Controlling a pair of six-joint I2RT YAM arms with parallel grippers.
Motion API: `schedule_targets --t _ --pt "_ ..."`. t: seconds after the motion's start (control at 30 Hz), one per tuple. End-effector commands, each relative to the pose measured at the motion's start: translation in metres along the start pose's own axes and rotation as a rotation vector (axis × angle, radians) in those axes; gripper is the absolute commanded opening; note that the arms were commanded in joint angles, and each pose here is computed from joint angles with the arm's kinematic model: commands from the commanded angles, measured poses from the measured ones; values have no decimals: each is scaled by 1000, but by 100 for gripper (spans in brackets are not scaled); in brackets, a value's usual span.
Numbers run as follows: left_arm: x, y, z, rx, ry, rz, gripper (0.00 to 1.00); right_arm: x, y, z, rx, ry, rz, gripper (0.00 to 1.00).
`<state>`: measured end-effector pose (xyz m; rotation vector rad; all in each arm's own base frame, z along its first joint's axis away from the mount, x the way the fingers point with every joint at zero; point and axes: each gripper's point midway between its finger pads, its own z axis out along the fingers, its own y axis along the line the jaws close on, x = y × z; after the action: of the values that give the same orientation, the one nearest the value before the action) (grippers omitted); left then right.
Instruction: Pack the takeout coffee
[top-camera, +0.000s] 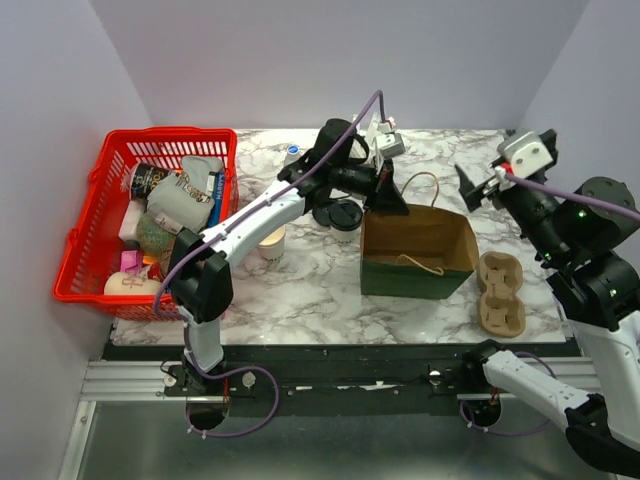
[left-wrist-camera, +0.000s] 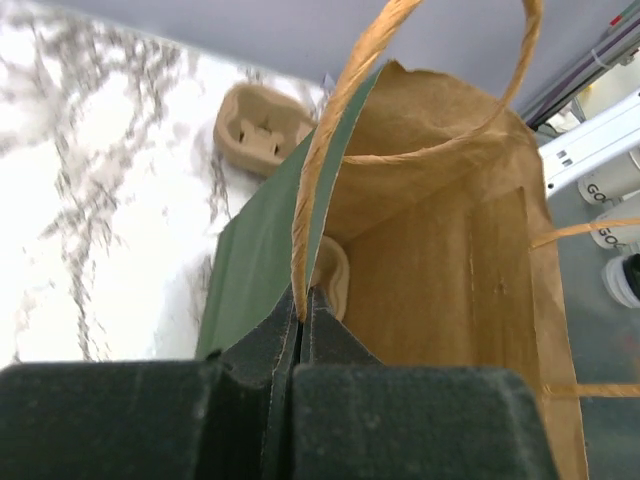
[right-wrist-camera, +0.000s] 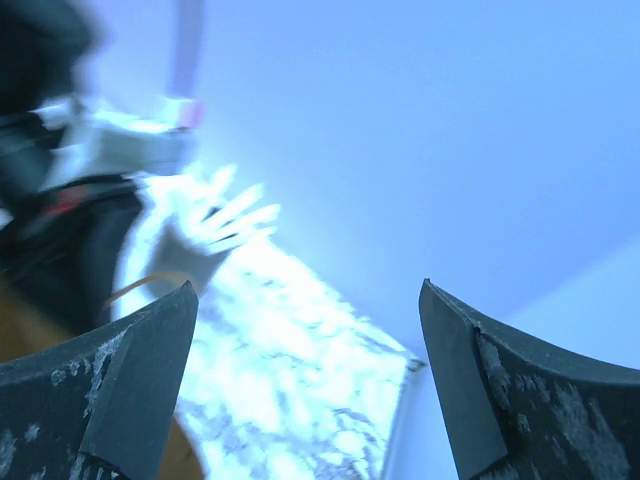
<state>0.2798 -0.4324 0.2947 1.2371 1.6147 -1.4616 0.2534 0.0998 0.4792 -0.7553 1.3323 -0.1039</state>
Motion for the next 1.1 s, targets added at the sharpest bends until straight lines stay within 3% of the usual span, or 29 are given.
schedule_targets --t 0.0,0.1,0.27,0.33,0.37,0.57,0.73,1.07 --pt "-53 -60 -14 71 -137 348 0 29 -47 13 293 74 48 100" --pt "-34 -77 -4 101 -82 486 0 50 -47 11 318 125 72 100" --pt "48 -101 18 158 91 617 0 75 -31 12 291 164 117 100" --pt "47 -110 16 118 62 740 0 80 -26 12 278 168 124 100" --pt "66 -108 16 109 77 730 0 83 -22 11 270 173 124 100" --pt "67 -113 9 -74 -7 924 0 96 -14 10 264 191 141 100" --pt "44 -118 1 -199 -127 1107 0 107 -4 11 249 203 162 100" --pt "21 -122 -12 -297 -211 1175 0 104 5 11 201 195 203 100"
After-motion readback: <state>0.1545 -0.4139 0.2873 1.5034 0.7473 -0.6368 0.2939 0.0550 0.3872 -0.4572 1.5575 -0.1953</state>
